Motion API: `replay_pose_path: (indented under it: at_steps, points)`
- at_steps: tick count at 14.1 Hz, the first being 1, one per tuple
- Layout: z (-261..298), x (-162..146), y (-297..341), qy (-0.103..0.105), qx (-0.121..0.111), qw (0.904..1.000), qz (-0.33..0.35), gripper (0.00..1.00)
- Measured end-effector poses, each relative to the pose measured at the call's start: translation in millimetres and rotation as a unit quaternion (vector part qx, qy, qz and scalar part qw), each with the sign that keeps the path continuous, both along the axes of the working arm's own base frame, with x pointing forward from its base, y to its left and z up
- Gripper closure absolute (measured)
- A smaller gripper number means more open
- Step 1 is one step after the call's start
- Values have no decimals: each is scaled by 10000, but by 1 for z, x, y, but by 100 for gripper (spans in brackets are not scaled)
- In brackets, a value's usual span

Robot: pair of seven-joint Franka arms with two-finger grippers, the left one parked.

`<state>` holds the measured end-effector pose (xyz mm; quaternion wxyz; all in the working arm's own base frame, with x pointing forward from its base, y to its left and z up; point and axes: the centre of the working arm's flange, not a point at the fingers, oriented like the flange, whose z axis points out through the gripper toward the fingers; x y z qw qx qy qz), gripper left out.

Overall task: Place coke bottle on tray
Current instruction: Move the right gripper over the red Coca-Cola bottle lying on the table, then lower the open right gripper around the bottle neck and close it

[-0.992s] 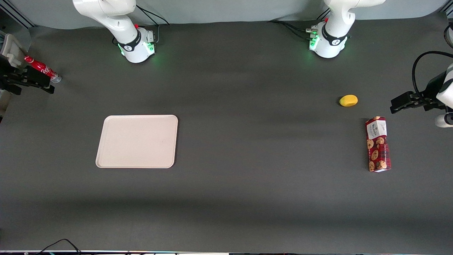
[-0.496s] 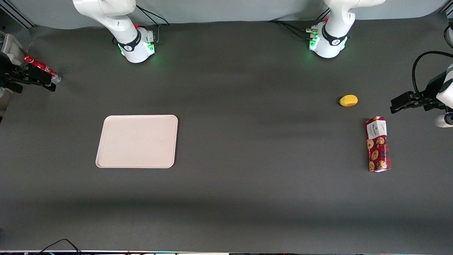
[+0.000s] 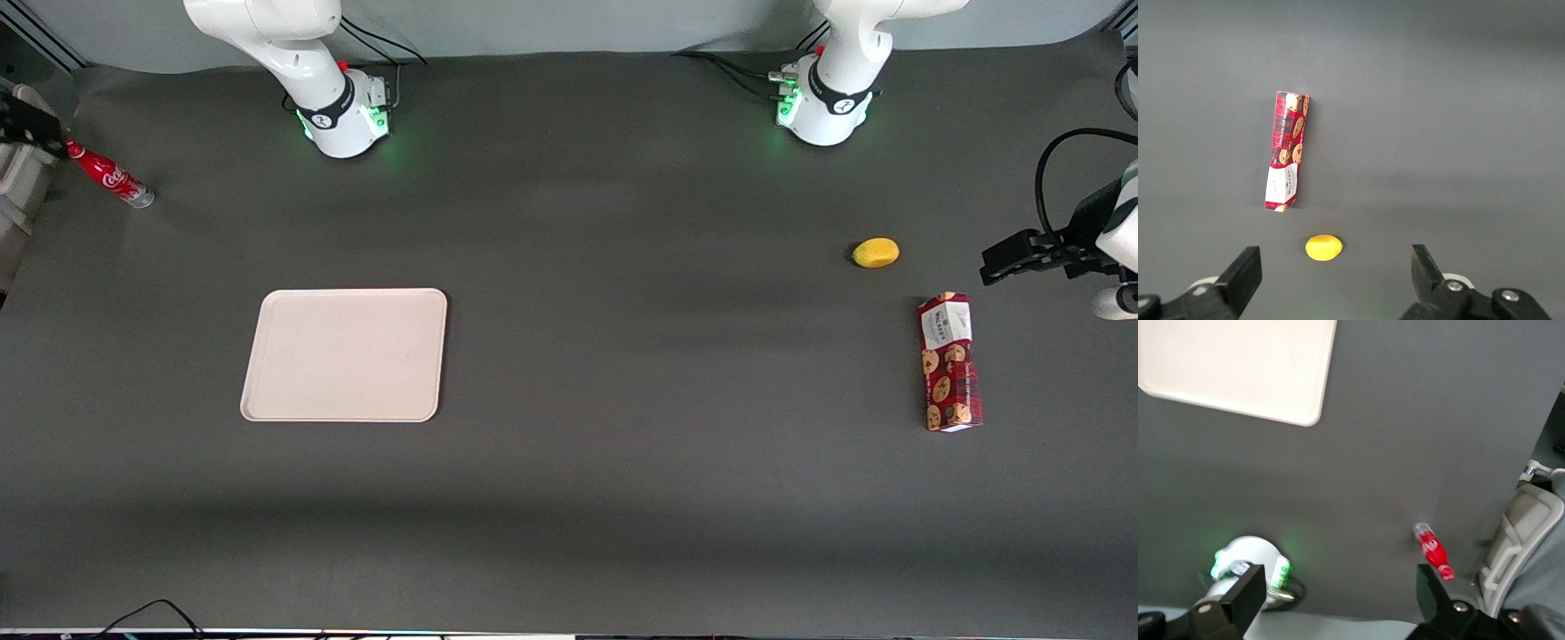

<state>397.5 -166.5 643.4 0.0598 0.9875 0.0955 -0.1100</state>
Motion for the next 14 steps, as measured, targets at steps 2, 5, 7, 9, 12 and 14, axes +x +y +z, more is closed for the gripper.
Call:
replay_pose_path:
  at_steps: [2, 5, 7, 9, 12, 14]
  points:
    - [-34, -78, -89, -67, 164, 9998, 103, 0]
    - [-101, -147, -174, -248, 347, 9985, 345, 0]
    - [-155, -173, -220, -404, 556, 9963, 510, 0]
    - [-201, -199, -250, -639, 663, 9935, 663, 0]
    - [-228, -221, -267, -875, 700, 9909, 748, 0]
    - [-251, -233, -278, -1011, 819, 9883, 796, 0]
